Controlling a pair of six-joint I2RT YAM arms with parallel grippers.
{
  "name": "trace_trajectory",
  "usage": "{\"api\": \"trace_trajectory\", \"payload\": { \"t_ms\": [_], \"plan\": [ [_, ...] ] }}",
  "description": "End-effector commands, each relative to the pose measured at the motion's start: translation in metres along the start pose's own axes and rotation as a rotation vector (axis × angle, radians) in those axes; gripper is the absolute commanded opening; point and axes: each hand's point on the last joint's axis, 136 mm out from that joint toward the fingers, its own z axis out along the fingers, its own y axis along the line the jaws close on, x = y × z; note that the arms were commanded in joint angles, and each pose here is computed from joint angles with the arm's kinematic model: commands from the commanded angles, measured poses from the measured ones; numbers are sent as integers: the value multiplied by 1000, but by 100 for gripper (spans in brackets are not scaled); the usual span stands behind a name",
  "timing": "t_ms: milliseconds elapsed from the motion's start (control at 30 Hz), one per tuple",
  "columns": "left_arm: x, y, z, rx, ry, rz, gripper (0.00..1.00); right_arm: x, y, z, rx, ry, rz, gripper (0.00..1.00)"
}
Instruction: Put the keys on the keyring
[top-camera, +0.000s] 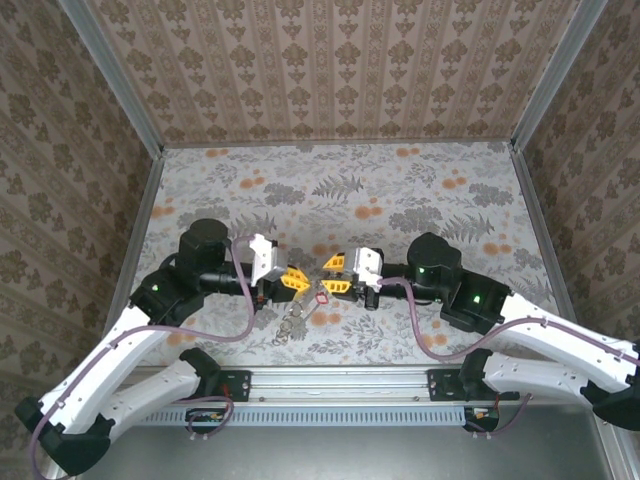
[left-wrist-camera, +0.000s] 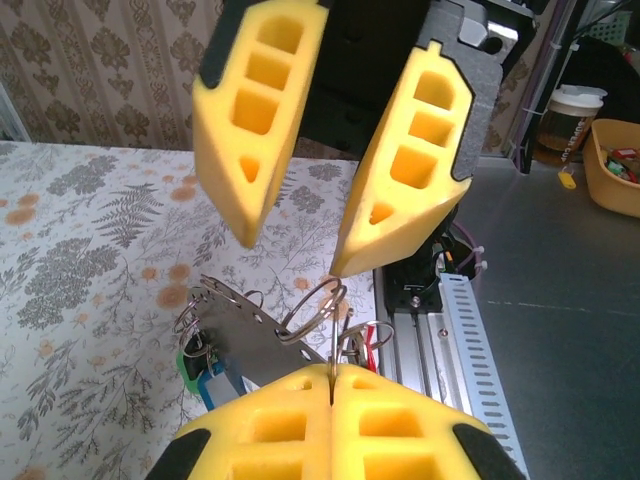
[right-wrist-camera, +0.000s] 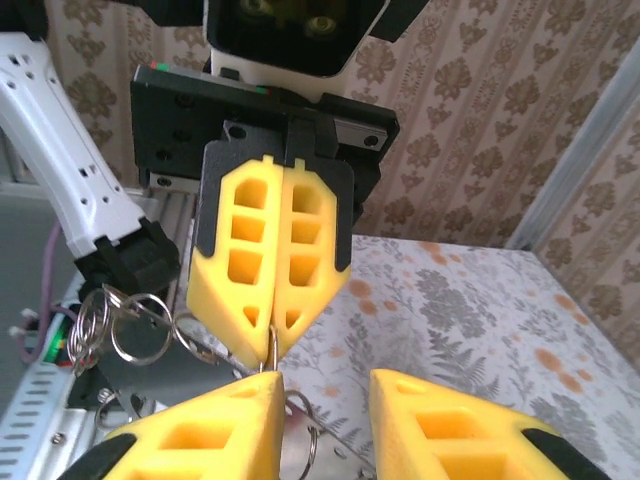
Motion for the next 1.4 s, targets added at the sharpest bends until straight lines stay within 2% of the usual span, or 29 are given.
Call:
{"api": "trace_trajectory", "payload": {
  "t_ms": [0,300,633,900,1100,1267,1367],
  "plan": [
    [-10,-4,-5,-20,-39,42,0,-33,11,-4,-91,-100,39,30],
    [-11,-7,-7,-27,-46,51,0,-34,22,-3,-172,-83,61,31],
    [-16,-12,-7,8,-71,55,0,-13,15,10,-133,-5,58,30],
    [-18,-15,-5,34,-87,53,0,-5,4,9,-49,2,36,31],
    [-20,-15,-5,41,-94,56,0,-1,4,8,-45,8,30,31],
    [-23,-15,-5,43,-109,59,0,0,8,8,-65,9,28,23],
    [-23,-14,-4,44,-119,54,0,1,11,9,-87,13,30,23]
  ]
}}
